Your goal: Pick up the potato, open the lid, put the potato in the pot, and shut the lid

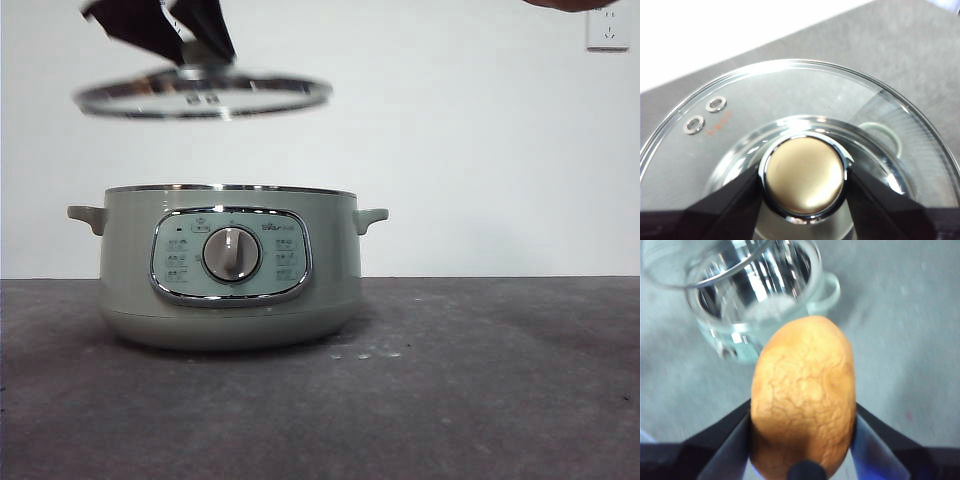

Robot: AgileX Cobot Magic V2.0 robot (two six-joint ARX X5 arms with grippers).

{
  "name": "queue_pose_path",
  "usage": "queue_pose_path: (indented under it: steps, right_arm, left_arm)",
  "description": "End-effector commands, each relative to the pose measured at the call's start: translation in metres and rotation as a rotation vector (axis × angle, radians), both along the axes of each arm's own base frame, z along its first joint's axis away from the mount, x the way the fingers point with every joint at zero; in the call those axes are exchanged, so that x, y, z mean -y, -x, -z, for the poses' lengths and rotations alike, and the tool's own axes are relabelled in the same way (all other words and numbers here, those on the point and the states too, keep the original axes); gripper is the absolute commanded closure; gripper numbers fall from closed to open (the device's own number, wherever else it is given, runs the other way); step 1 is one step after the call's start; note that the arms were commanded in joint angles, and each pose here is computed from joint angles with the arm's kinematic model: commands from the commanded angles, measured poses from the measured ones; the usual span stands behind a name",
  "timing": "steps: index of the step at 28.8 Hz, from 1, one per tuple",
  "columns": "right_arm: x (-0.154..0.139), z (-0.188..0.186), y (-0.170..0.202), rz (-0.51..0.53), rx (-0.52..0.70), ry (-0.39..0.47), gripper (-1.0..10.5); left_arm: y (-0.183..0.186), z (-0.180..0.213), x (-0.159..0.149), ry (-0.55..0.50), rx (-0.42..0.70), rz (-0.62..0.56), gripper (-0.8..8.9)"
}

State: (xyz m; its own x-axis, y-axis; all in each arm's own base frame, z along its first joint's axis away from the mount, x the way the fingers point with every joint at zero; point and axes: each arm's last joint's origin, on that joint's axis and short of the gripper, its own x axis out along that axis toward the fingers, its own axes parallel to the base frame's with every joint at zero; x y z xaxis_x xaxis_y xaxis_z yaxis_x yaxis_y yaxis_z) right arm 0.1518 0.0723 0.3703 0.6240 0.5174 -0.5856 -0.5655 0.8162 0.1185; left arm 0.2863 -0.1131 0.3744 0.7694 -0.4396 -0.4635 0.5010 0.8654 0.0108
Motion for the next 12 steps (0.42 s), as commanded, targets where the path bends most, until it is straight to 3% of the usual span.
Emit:
queue_pose_path:
  steps: [1, 3, 12]
  right_arm:
    - [-0.010, -0.001, -0.017, -0.047, 0.028, -0.082, 9.6]
    - [-0.023, 0.000, -0.035, -0.089, 0.048, -0.136, 9.6]
    - [-0.077, 0.011, -0.087, -0.181, 0.021, -0.128, 9.6]
  left_arm:
    - [0.019, -0.026, -0.021, 0.024, 0.061, -0.046, 8.22]
    - [0.030, -0.031, -0.041, 0.014, 0.034, -0.103, 8.22]
    - [0.060, -0.034, -0.090, 0.049, -0.044, -0.193, 8.22]
